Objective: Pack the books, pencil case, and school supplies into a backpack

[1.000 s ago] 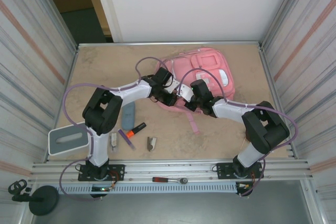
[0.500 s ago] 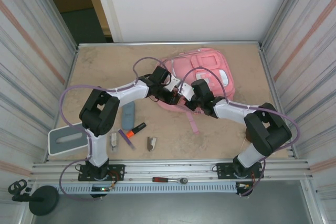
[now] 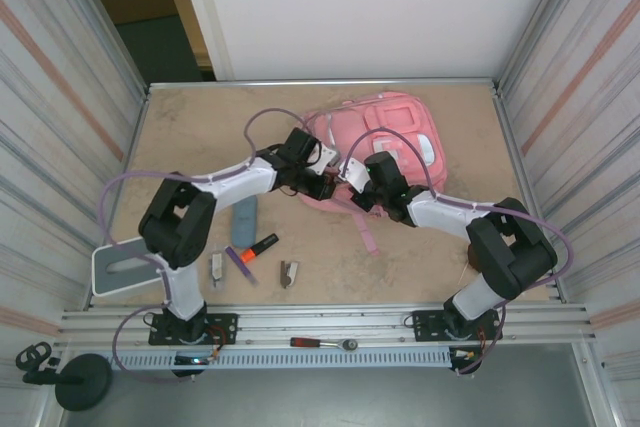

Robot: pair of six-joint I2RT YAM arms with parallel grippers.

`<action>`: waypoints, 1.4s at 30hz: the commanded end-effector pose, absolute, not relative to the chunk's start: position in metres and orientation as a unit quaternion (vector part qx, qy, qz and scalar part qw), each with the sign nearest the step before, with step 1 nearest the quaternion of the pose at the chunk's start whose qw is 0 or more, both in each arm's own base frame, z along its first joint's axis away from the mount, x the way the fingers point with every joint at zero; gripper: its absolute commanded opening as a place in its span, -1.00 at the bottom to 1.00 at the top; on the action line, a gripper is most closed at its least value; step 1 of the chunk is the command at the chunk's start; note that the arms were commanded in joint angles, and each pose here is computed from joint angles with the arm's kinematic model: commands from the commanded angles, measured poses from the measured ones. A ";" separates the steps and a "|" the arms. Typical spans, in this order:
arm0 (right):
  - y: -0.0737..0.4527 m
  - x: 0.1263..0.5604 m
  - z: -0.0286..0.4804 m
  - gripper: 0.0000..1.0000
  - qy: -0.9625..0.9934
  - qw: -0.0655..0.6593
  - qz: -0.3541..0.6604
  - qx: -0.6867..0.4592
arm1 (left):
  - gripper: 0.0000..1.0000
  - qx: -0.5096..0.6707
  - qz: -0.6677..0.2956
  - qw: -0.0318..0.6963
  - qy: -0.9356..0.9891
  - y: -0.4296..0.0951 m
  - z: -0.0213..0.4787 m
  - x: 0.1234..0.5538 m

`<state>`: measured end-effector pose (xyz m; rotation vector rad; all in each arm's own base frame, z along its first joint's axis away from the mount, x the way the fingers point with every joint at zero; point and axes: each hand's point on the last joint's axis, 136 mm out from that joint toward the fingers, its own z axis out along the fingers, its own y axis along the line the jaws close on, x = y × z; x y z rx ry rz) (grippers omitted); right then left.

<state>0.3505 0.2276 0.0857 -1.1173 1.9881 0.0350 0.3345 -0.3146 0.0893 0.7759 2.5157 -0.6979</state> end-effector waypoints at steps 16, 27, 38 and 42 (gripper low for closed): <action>0.183 0.357 0.082 -1.00 0.810 0.401 -0.069 -0.422 | -1.00 0.225 -0.141 0.266 0.927 -0.236 0.116 0.376; 0.162 0.336 0.117 -0.16 0.894 0.369 0.018 -0.255 | -1.00 0.292 -0.329 0.229 0.869 -0.328 0.145 0.312; 0.206 0.306 0.172 0.19 0.839 0.435 0.191 -0.265 | -1.00 0.304 -0.342 0.224 0.860 -0.341 0.143 0.298; 0.229 0.321 0.169 0.19 0.827 0.440 0.183 -0.298 | -1.00 0.305 -0.342 0.226 0.860 -0.340 0.143 0.297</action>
